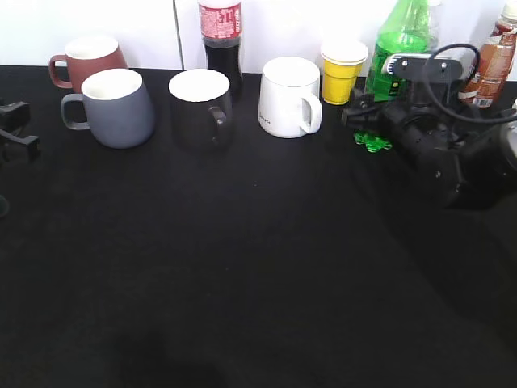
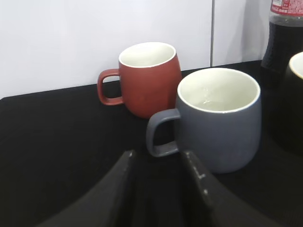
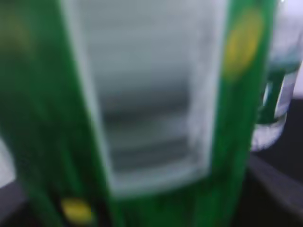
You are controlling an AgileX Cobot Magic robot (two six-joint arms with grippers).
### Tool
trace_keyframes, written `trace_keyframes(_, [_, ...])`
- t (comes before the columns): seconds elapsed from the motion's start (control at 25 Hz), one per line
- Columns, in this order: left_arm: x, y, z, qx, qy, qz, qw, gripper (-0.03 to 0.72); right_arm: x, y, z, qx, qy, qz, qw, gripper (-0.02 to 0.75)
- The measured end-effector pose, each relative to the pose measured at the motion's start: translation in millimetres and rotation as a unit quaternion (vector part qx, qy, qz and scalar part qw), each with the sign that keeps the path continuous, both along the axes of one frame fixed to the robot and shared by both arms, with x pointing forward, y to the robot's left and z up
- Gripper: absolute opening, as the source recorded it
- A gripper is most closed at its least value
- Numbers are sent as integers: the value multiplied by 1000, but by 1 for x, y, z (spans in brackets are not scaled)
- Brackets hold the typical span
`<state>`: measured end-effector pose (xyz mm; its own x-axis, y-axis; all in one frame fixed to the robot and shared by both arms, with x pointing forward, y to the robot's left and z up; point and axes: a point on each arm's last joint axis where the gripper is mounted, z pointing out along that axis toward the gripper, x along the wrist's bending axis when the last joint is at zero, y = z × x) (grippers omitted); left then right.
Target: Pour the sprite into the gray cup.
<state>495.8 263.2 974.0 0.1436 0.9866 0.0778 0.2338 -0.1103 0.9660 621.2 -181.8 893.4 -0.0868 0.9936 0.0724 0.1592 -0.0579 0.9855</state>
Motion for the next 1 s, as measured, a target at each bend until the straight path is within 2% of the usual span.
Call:
trace_keyframes(0.12, [0, 0, 1, 0, 0, 0, 1000, 241, -8, -2, 11, 1, 12, 4, 1000, 655])
trace_keyframes(0.24, [-4, 1, 8, -2, -6, 0, 1000, 241, -34, -9, 5, -17, 45, 17, 999, 654])
trace_keyframes(0.32, [-9, 1, 13, -1, 8, -2, 1000, 242, -53, -14, 17, -24, 58, 33, 998, 647])
trace_keyframes(0.4, [-20, 2, 19, 1, 39, -5, 999, 259, -69, -14, 47, -18, 113, 54, 992, 632])
trace_keyframes(0.48, [-36, 3, 25, 9, 116, -10, 993, 326, -94, -15, 76, -23, 217, 91, 972, 622])
trace_keyframes(0.56, [-54, 4, 40, 24, 219, -20, 975, 407, -123, -17, 101, -35, 322, 125, 938, 613])
trace_keyframes(0.6, [-67, 6, 49, 32, 281, -23, 959, 421, -138, -19, 110, -41, 369, 139, 918, 604])
trace_keyframes(0.68, [-93, 7, 67, 33, 380, -32, 924, 428, -167, -25, 128, -50, 423, 158, 891, 594])
trace_keyframes(0.76, [-124, 10, 79, 36, 435, -40, 899, 428, -194, -34, 143, -68, 456, 171, 871, 594])
trace_keyframes(0.8, [-139, 12, 84, 36, 437, -43, 898, 428, -207, -40, 151, -77, 463, 169, 867, 594])
trace_keyframes(0.88, [-167, 13, 98, 17, 393, -55, 918, 428, -234, -53, 170, -85, 452, 158, 874, 594])
trace_keyframes(1.0, [-200, 18, 112, 6, 310, -61, 949, 428, -282, -74, 188, -78, 366, 146, 916, 592])
